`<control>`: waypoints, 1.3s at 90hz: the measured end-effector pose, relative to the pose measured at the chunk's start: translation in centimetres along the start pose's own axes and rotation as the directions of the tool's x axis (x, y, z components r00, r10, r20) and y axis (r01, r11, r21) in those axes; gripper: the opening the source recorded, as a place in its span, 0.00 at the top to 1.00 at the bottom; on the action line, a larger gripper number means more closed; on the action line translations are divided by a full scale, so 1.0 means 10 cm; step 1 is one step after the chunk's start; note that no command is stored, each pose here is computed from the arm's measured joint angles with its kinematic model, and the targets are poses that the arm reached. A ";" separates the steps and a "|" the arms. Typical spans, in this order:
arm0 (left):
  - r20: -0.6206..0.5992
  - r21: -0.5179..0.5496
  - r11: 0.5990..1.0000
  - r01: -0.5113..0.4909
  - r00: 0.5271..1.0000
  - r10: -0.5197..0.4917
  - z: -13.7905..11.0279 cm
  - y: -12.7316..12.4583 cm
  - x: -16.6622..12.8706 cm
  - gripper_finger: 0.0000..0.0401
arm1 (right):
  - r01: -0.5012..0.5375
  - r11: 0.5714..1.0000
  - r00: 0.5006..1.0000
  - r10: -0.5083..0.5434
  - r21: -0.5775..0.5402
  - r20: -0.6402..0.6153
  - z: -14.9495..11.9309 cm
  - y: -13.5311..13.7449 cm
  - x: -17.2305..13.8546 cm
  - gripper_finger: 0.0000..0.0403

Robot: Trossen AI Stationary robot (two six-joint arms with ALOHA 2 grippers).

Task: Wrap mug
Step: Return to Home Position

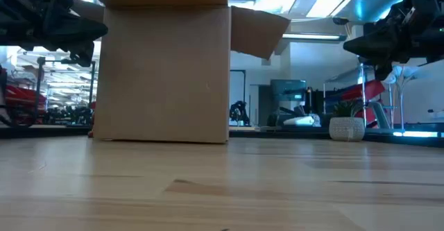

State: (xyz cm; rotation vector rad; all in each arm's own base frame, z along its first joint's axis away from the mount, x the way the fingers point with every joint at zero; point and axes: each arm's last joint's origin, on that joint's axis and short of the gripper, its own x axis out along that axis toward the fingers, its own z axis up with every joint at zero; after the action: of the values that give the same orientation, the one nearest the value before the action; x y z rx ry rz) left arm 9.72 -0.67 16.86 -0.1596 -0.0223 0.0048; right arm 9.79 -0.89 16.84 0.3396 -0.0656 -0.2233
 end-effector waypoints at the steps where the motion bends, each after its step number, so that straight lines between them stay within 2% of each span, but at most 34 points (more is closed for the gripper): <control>1: 0.000 0.000 1.000 0.000 1.000 0.000 0.00 0.00 0.00 1.00 | 0.000 1.000 1.000 0.000 0.000 0.000 0.00 0.00 0.00 1.00; 18: 0.000 -0.001 1.000 0.000 1.000 0.000 0.00 0.00 0.00 1.00 | 0.000 1.000 1.000 0.000 0.000 0.000 0.00 0.00 0.00 1.00; 25: -0.003 0.042 0.999 -0.009 1.000 0.009 0.00 0.01 0.00 1.00 | 0.000 1.000 1.000 0.000 0.000 0.000 0.00 0.00 0.00 1.00; 45: -0.069 0.025 0.986 -0.162 0.984 0.163 -0.06 0.14 0.06 1.00 | 0.000 1.000 1.000 0.000 0.000 -0.001 0.00 0.00 0.00 1.00; 63: -0.219 0.014 0.935 -0.354 0.912 0.348 -0.19 0.35 0.12 1.00 | 0.000 1.000 1.000 0.000 0.000 -0.001 0.00 0.00 0.00 1.00; 76: -0.329 0.014 0.894 -0.448 0.842 0.428 -0.30 0.46 0.14 1.00 | -0.008 1.000 1.000 0.008 0.000 -0.005 0.00 0.00 0.00 1.00; 91: -0.399 0.017 0.880 -0.476 0.803 0.442 -0.37 0.50 0.15 1.00 | -0.013 1.000 1.000 0.013 0.000 -0.007 0.00 0.00 0.00 1.00; 117: -0.411 -0.002 0.873 -0.488 0.796 0.444 -0.38 0.50 0.16 1.00 | -0.013 1.000 1.000 0.013 0.000 -0.007 0.00 0.00 0.00 1.00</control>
State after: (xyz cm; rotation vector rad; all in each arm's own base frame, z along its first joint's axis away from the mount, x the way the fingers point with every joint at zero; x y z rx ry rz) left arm 11.36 3.67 12.32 -0.2706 0.4315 0.4707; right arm 9.80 -0.85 16.81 0.3395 -0.0612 -0.2092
